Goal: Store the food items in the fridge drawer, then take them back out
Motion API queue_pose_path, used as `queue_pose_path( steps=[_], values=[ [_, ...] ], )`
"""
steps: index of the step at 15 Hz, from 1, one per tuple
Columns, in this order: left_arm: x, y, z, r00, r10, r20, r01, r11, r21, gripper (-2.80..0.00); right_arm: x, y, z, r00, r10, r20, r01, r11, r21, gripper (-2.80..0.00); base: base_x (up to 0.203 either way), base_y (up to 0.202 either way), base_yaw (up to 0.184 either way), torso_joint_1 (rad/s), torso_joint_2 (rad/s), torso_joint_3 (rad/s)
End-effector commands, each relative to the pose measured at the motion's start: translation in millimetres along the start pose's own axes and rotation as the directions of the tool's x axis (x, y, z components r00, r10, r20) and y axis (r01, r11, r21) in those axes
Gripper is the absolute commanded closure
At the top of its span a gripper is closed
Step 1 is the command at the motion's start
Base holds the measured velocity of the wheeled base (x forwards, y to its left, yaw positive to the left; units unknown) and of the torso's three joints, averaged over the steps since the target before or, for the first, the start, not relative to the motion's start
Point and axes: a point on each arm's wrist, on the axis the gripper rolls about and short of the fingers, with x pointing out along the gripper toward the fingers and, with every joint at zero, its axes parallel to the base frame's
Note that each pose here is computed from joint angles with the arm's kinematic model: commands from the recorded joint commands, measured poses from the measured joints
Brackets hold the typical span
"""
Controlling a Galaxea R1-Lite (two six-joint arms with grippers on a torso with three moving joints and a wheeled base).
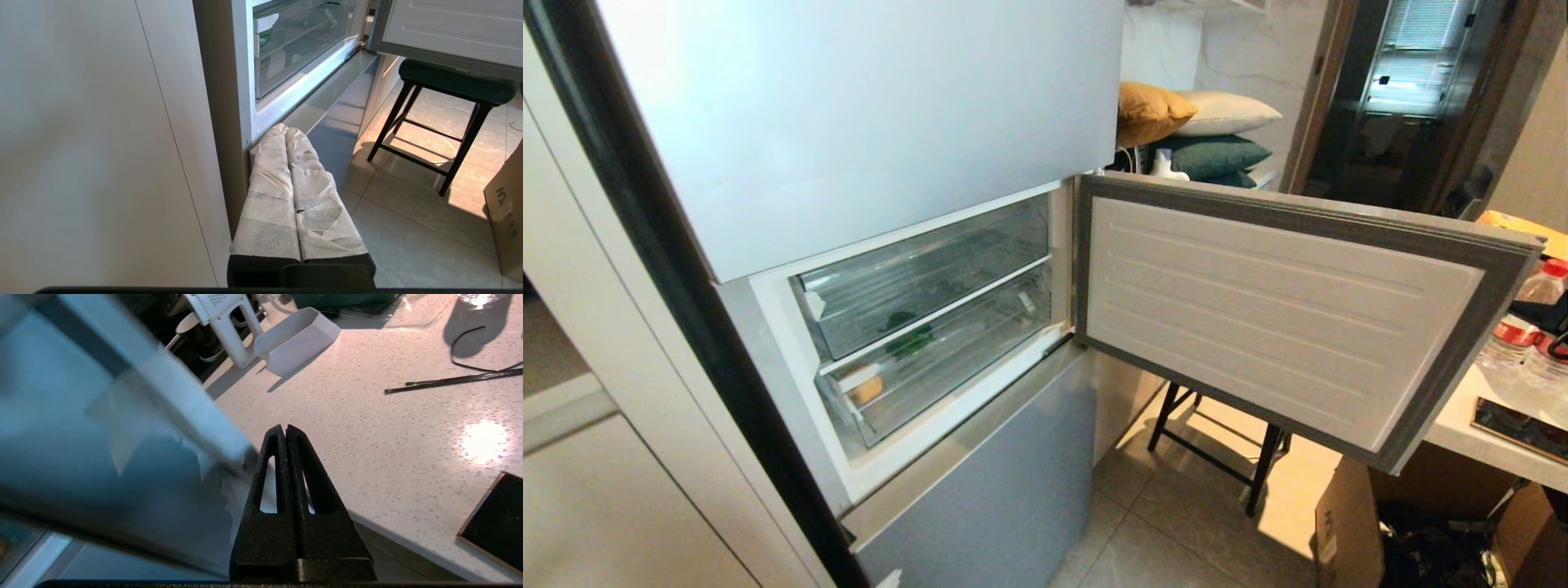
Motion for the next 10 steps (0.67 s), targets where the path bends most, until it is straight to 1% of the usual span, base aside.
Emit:
queue_pose_path(
  steps=[1, 6, 10],
  values=[
    [0.0, 0.0, 0.0, 1.0, 0.001, 0.0, -0.001, 1.0, 0.0, 0.0, -10.3, 12.0, 5.5, 1.0, 0.013, 0.017, -0.012, 1.0, -0.017, 0.0, 0.0, 0.0, 0.0, 0.0, 0.0, 0.0],
    [0.0, 0.0, 0.0, 1.0, 0.001, 0.0, -0.001, 1.0, 0.0, 0.0, -23.0, 46.9, -12.9, 0.997, 0.075, -0.013, -0.075, 0.997, -0.029, 0.0, 0.0, 0.0, 0.0, 0.0, 0.0, 0.0],
    [0.0, 0.0, 0.0, 1.0, 0.001, 0.0, -0.001, 1.0, 0.0, 0.0, -46.2, 76.4, -23.3, 0.994, 0.11, -0.017, -0.11, 0.993, -0.046, 0.0, 0.0, 0.0, 0.0, 0.0, 0.0, 0.0]
  ],
)
